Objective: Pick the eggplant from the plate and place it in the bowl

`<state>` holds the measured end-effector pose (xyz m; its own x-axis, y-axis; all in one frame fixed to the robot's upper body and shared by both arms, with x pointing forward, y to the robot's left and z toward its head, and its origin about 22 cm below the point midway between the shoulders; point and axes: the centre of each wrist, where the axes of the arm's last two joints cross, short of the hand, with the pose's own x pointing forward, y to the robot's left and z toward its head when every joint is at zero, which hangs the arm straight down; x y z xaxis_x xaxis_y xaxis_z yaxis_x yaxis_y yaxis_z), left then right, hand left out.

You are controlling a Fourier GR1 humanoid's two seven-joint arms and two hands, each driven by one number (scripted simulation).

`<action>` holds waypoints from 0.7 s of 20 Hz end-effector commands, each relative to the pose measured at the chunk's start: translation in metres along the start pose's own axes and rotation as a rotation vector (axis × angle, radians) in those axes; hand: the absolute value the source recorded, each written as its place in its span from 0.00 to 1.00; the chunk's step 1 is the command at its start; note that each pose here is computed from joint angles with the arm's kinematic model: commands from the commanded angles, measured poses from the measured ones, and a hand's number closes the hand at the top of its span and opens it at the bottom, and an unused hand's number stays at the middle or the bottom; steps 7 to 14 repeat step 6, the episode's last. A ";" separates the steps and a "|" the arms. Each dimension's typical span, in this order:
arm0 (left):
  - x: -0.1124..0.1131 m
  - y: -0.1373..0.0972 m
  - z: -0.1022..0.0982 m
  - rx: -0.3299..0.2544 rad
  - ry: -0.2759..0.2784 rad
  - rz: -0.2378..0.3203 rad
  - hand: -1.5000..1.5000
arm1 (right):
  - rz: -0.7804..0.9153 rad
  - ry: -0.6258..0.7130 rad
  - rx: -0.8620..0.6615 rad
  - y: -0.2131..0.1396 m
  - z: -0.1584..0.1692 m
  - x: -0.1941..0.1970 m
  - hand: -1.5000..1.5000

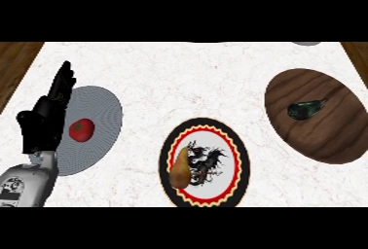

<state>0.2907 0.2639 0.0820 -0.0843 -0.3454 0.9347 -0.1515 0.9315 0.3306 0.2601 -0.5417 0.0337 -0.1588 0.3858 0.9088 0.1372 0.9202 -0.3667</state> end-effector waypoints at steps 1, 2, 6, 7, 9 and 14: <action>0.002 0.000 0.002 0.004 -0.003 -0.015 0.50 | -0.141 -0.120 0.083 0.008 0.020 -0.016 0.00; -0.028 0.006 0.004 -0.006 0.006 -0.005 0.50 | -0.128 -0.135 0.090 -0.002 0.020 -0.010 0.00; 0.008 -0.006 0.008 -0.003 -0.005 0.004 0.50 | -0.129 -0.116 0.086 -0.002 0.037 -0.019 0.00; 0.008 -0.006 0.008 -0.003 -0.005 0.004 0.50 | -0.129 -0.116 0.086 -0.002 0.037 -0.019 0.00; 0.008 -0.006 0.008 -0.003 -0.005 0.004 0.50 | -0.129 -0.116 0.086 -0.002 0.037 -0.019 0.00; 0.008 -0.006 0.008 -0.003 -0.005 0.004 0.50 | -0.129 -0.116 0.086 -0.002 0.037 -0.019 0.00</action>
